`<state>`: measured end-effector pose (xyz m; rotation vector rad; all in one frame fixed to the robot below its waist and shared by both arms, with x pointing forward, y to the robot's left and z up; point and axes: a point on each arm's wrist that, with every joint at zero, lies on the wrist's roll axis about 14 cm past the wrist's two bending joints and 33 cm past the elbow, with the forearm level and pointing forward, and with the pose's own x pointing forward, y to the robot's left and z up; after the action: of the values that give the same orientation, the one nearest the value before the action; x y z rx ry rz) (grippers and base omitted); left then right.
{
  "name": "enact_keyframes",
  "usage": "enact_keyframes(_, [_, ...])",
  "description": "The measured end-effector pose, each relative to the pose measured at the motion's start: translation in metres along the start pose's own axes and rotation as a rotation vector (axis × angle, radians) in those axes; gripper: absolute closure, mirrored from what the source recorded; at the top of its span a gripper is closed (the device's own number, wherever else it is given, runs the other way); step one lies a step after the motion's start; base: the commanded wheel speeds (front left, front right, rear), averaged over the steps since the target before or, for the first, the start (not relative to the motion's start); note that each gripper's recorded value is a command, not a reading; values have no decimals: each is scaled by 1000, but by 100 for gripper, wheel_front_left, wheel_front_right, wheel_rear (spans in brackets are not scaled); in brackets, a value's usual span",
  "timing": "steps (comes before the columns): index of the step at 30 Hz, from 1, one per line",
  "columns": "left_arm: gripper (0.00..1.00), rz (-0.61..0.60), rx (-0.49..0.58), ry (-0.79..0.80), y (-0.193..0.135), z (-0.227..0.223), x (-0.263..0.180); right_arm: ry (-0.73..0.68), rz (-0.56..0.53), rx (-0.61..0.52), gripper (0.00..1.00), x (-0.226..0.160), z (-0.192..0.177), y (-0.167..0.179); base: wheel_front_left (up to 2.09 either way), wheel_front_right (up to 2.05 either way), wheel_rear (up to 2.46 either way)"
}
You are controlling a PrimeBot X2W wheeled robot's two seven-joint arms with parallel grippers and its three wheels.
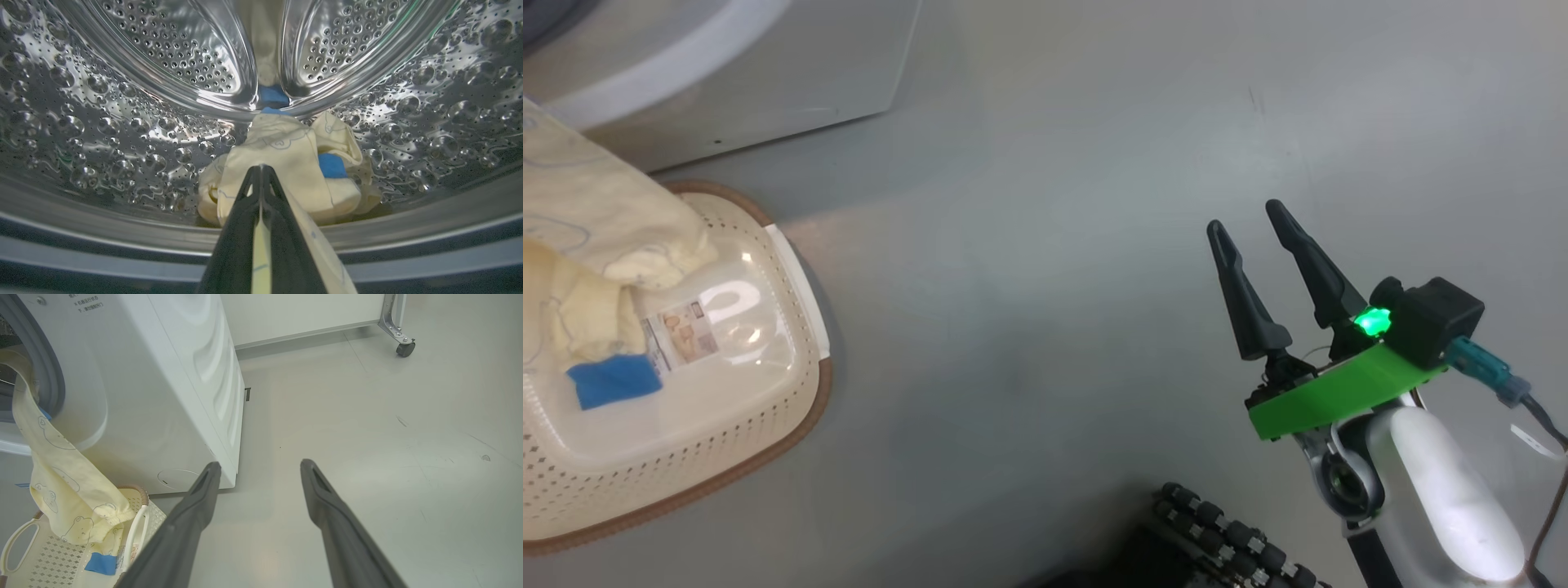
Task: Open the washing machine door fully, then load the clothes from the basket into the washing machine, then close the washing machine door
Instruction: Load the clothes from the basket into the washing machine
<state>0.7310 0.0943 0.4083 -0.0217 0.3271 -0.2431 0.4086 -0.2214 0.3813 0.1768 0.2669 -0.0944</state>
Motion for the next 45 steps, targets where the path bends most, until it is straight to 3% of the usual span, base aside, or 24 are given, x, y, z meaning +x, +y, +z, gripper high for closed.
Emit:
enact_keyframes(6, [100,32,81,-208,15,37,16,14,-12,0,0,7,-5,-5,0,0,0])
enact_keyframes(12, [100,80,119,-312,28,42,29,30,-20,-1,0,13,-11,-9,0,0,0])
enact_keyframes(21, [100,137,-5,-193,47,7,44,54,-28,5,0,13,-20,-11,0,0,0])
enact_keyframes(22, [81,136,-21,-167,47,1,45,56,-26,6,0,14,-21,-10,0,0,0])
enact_keyframes(23, [27,138,-32,-146,48,-4,45,58,-24,7,0,14,-22,-10,0,0,0])
enact_keyframes(24, [0,140,-36,-139,48,-6,44,59,-22,8,0,15,-22,-9,0,0,0])
enact_keyframes(45, [0,128,-95,-141,30,-26,3,-18,14,-12,0,27,1,0,0,0,0])
